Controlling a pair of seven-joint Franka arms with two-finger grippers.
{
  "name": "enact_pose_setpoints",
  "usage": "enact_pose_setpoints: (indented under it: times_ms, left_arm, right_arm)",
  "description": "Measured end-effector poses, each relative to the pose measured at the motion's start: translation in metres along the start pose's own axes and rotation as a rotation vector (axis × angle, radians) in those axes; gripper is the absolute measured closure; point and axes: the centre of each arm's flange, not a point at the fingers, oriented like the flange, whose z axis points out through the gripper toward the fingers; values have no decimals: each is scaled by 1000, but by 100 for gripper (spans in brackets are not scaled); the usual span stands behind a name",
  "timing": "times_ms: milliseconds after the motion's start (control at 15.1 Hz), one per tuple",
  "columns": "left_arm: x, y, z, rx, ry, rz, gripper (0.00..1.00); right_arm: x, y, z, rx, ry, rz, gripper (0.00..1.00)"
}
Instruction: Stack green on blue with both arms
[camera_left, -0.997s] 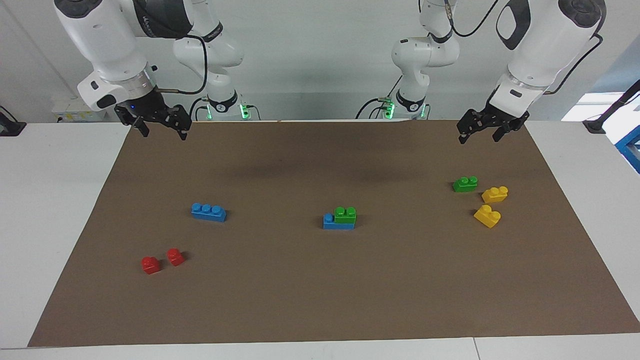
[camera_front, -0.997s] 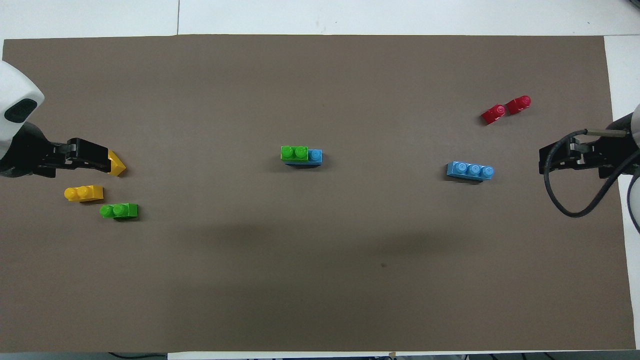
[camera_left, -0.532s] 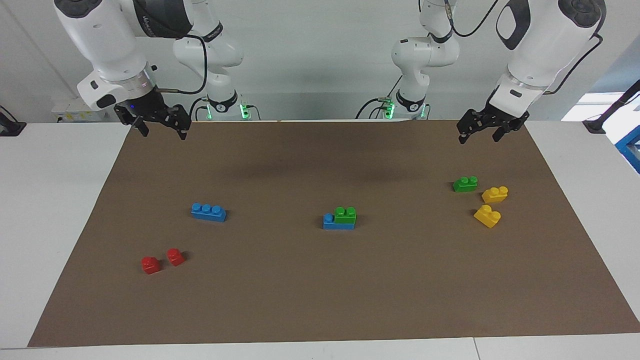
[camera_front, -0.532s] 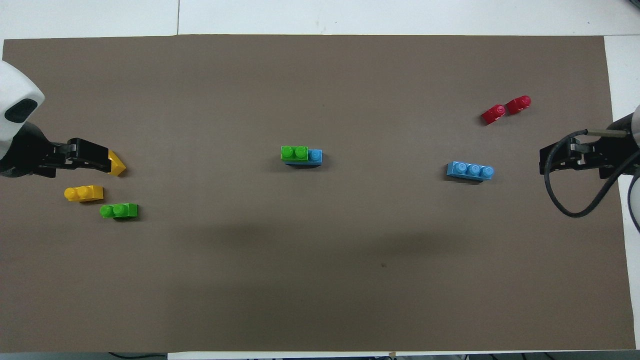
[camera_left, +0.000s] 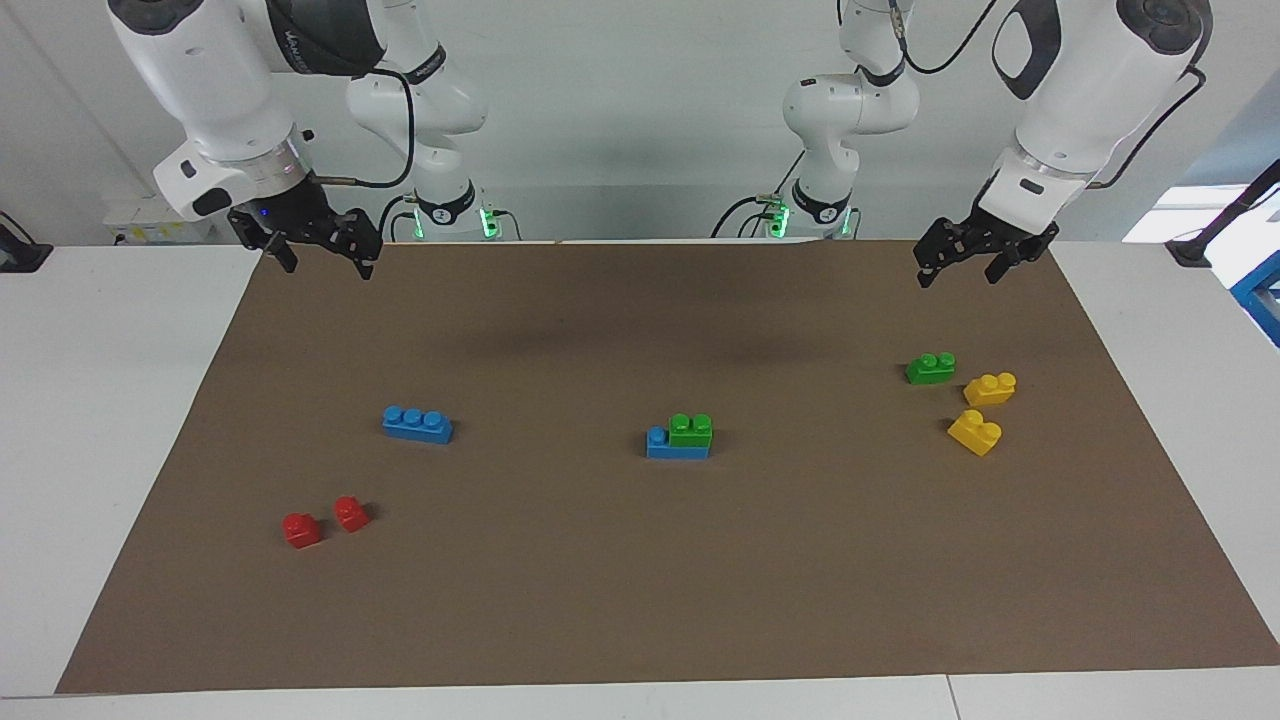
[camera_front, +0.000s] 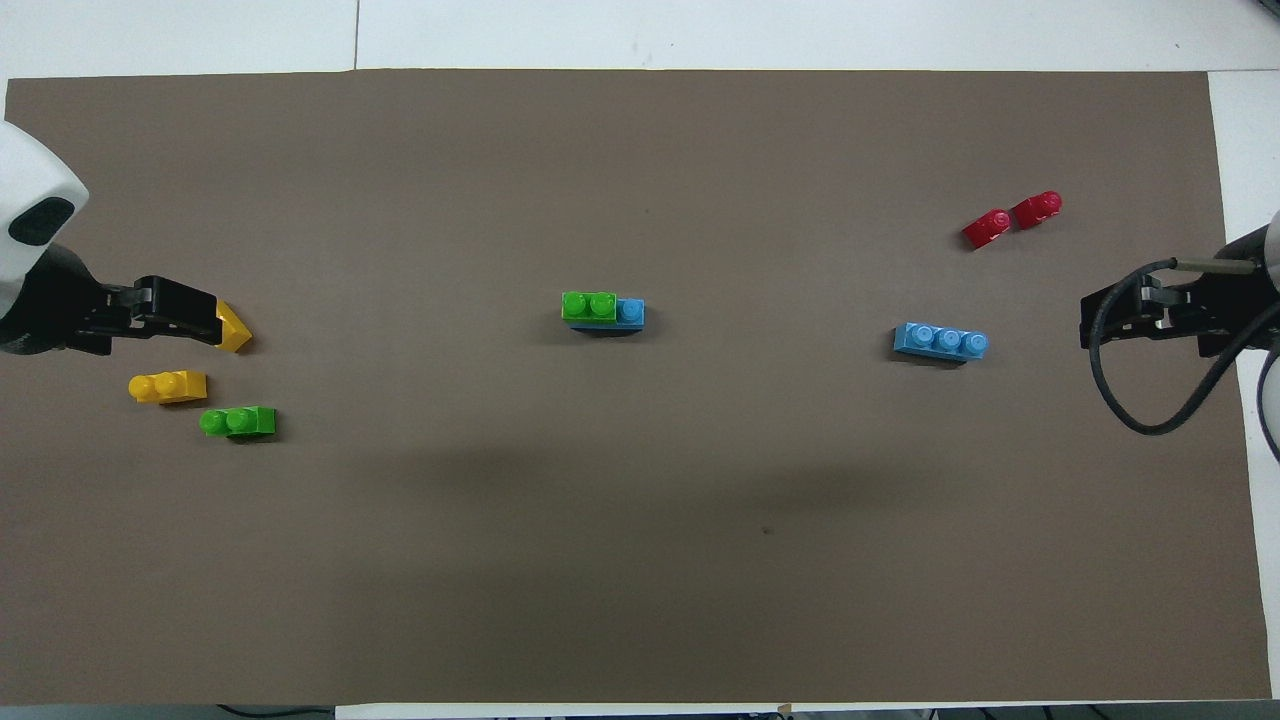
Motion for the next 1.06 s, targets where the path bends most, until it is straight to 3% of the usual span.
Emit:
enact_pose_setpoints:
  times_ms: [1063]
  left_arm:
    - [0,1,-1,0,1,1,0]
  right_arm:
    - [0,2,-1,1,2,3,1]
